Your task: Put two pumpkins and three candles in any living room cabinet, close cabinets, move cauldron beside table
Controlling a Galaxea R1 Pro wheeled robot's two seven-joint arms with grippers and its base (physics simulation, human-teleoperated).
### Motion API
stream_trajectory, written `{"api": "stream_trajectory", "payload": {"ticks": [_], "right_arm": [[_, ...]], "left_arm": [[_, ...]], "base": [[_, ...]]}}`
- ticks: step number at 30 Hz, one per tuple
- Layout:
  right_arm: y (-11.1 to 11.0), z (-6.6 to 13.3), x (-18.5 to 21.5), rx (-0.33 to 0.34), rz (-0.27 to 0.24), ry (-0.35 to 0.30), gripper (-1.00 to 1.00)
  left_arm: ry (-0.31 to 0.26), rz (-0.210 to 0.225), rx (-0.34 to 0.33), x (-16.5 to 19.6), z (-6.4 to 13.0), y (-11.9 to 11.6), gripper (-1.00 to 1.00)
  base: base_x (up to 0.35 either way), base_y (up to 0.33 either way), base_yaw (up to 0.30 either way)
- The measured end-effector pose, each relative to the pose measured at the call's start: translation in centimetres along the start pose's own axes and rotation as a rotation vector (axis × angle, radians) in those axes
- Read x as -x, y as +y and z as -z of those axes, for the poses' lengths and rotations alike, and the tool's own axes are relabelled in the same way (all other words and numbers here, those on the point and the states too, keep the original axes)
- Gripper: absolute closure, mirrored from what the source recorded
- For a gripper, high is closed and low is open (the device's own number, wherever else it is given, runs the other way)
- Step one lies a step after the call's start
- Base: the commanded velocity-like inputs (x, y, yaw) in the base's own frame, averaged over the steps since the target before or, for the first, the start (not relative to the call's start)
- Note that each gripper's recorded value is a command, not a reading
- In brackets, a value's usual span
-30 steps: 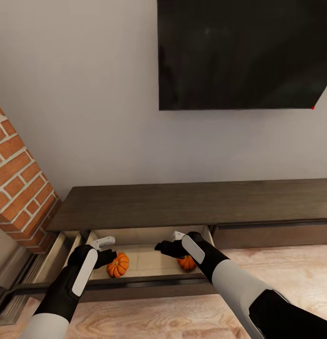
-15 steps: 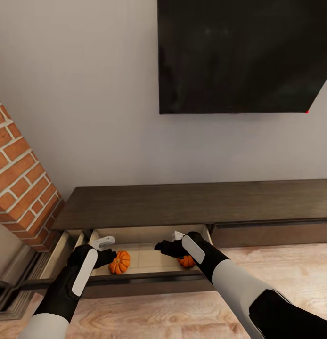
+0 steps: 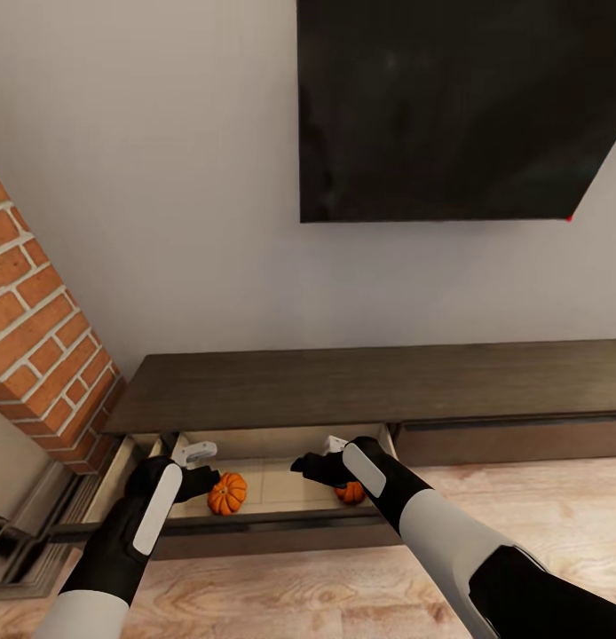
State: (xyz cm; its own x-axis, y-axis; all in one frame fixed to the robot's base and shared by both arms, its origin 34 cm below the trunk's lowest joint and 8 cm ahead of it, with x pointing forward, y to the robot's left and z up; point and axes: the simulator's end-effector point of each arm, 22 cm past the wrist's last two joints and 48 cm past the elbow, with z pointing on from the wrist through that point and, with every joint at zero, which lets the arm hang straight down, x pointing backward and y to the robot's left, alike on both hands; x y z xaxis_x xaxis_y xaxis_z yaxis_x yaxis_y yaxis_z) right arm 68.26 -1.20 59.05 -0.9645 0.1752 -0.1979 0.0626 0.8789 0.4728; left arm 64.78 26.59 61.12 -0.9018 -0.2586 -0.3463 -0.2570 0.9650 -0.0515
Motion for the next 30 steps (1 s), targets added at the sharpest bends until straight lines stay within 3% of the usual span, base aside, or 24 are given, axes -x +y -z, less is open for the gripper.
{"api": "stream_trajectory", "payload": {"ticks": [11, 30], "right_arm": [[0.9, 1.6, 0.5, 0.000, -0.001, 0.001, -1.00], [0.9, 1.6, 0.5, 0.000, -0.001, 0.001, -1.00]], "left_arm": [[0.000, 0.001, 0.000, 0.9, 1.8, -0.1, -1.00], [0.000, 0.001, 0.000, 0.9, 1.8, -0.1, -1.00]], "base": [[-0.201, 0.000, 0.000], [-0.309, 0.000, 0.000]]}}
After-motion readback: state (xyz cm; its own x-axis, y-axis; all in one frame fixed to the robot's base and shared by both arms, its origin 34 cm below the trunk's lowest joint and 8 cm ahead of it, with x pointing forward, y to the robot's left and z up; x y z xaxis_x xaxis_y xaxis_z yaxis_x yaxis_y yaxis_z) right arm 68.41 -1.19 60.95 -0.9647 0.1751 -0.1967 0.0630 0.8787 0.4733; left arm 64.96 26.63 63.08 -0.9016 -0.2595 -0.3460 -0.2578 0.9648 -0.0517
